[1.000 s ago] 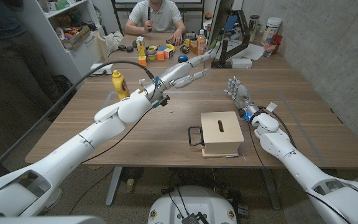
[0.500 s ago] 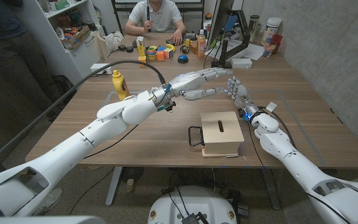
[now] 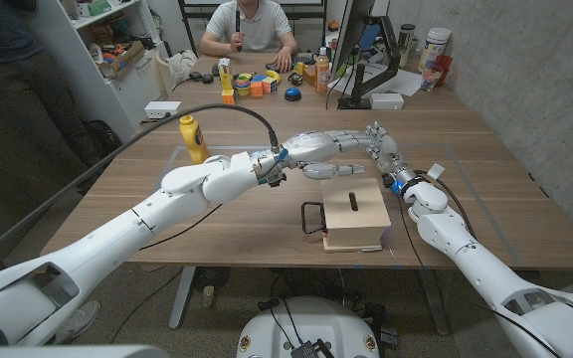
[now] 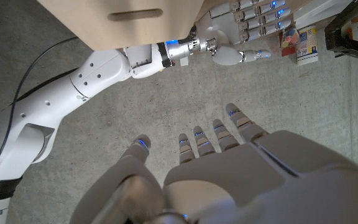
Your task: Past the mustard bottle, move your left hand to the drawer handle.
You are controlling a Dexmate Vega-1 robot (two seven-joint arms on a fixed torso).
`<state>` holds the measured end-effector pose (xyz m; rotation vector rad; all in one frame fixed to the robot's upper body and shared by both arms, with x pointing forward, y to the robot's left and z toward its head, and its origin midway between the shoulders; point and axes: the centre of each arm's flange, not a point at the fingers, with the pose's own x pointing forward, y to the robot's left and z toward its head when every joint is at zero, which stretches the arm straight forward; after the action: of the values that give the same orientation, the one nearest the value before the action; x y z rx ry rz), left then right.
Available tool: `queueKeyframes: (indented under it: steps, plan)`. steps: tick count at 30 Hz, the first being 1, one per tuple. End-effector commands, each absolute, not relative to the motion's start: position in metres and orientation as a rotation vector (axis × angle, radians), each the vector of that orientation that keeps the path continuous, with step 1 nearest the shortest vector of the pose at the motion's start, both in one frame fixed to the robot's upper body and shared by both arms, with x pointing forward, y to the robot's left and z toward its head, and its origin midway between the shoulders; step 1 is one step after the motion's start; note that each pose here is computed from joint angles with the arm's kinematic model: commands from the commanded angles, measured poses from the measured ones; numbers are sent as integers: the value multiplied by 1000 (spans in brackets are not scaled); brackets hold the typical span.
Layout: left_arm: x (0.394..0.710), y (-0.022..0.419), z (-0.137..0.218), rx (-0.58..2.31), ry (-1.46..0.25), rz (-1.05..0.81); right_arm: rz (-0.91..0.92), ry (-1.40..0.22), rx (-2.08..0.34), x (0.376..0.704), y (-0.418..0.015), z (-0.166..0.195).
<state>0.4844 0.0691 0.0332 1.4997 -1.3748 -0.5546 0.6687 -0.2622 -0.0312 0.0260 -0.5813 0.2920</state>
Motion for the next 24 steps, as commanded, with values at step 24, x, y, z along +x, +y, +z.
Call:
queueKeyframes:
  steps: [24]
  plan:
    - [493,60,4,1702,-1343,-589,290,-577,25,669,-264,-32]
